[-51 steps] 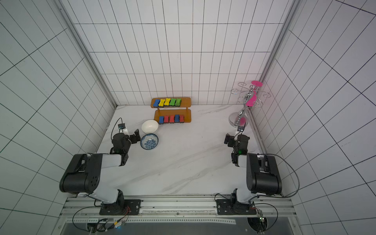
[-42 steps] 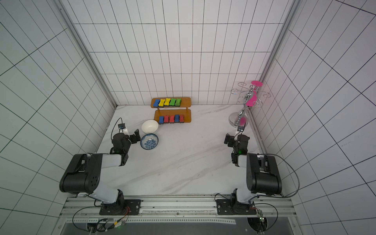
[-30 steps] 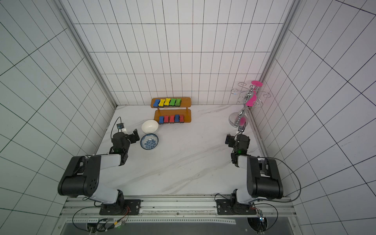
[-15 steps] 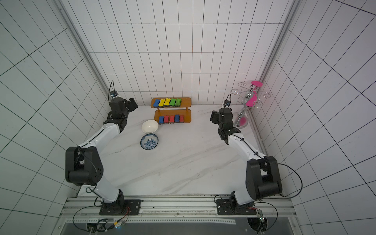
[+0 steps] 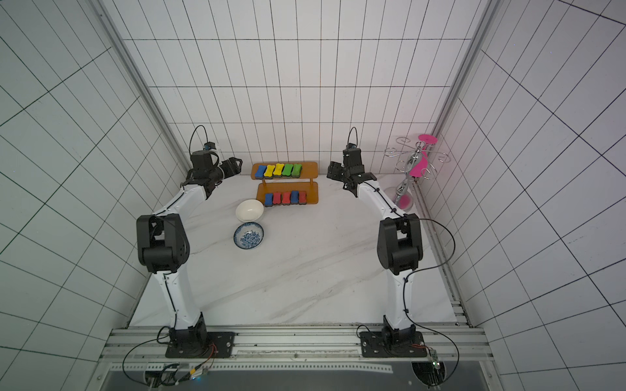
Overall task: Remove the whiteboard erasers from the shelf
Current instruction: Move the shelf to the center of the board.
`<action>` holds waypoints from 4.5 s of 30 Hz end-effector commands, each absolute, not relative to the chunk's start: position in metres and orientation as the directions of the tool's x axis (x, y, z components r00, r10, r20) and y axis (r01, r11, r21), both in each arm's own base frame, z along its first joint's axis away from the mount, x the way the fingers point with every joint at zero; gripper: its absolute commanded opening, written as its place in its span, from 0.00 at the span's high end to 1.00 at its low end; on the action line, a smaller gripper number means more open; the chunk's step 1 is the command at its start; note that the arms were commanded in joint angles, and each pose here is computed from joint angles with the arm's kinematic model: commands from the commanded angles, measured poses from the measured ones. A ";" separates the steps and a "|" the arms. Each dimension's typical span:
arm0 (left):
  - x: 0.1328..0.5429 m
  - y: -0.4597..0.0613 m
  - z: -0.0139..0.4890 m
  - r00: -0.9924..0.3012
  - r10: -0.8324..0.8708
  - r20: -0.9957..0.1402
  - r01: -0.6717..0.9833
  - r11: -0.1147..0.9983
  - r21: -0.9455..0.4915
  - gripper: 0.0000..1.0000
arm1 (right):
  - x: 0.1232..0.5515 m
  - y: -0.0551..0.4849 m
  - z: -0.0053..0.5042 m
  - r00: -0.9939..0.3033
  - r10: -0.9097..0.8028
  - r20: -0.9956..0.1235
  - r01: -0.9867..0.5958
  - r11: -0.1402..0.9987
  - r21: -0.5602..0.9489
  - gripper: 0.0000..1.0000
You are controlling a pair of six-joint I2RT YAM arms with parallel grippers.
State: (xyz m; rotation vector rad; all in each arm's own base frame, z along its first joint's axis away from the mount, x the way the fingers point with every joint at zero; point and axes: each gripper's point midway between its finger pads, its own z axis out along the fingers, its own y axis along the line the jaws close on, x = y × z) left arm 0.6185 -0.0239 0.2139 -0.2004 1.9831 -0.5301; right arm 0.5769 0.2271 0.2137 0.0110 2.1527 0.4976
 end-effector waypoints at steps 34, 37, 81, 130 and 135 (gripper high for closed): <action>0.639 -0.082 0.156 -0.649 -0.398 -0.648 0.283 0.665 -0.692 0.45 | 0.634 0.311 0.173 -0.724 0.475 -0.500 -0.199 0.550 0.811 0.46; 0.640 -0.085 0.157 -0.651 -0.403 -0.643 0.287 0.654 -0.700 0.45 | 0.633 0.315 0.176 -0.728 0.473 -0.496 -0.210 0.534 0.819 0.50; 0.548 -0.206 0.161 -0.752 -0.230 -0.618 0.326 0.685 -0.651 0.87 | 0.542 0.241 0.179 -0.722 0.454 -0.522 -0.135 0.648 0.750 0.85; 0.441 -0.167 0.223 -0.454 0.013 -0.891 0.114 0.992 -0.044 0.47 | 0.450 0.225 0.233 -0.674 0.133 -0.727 -0.118 0.952 0.283 0.54; 0.425 -0.180 0.233 -0.411 0.043 -0.910 0.126 0.992 -0.010 0.42 | 0.460 0.242 0.219 -0.710 0.073 -0.700 -0.145 0.958 0.247 0.52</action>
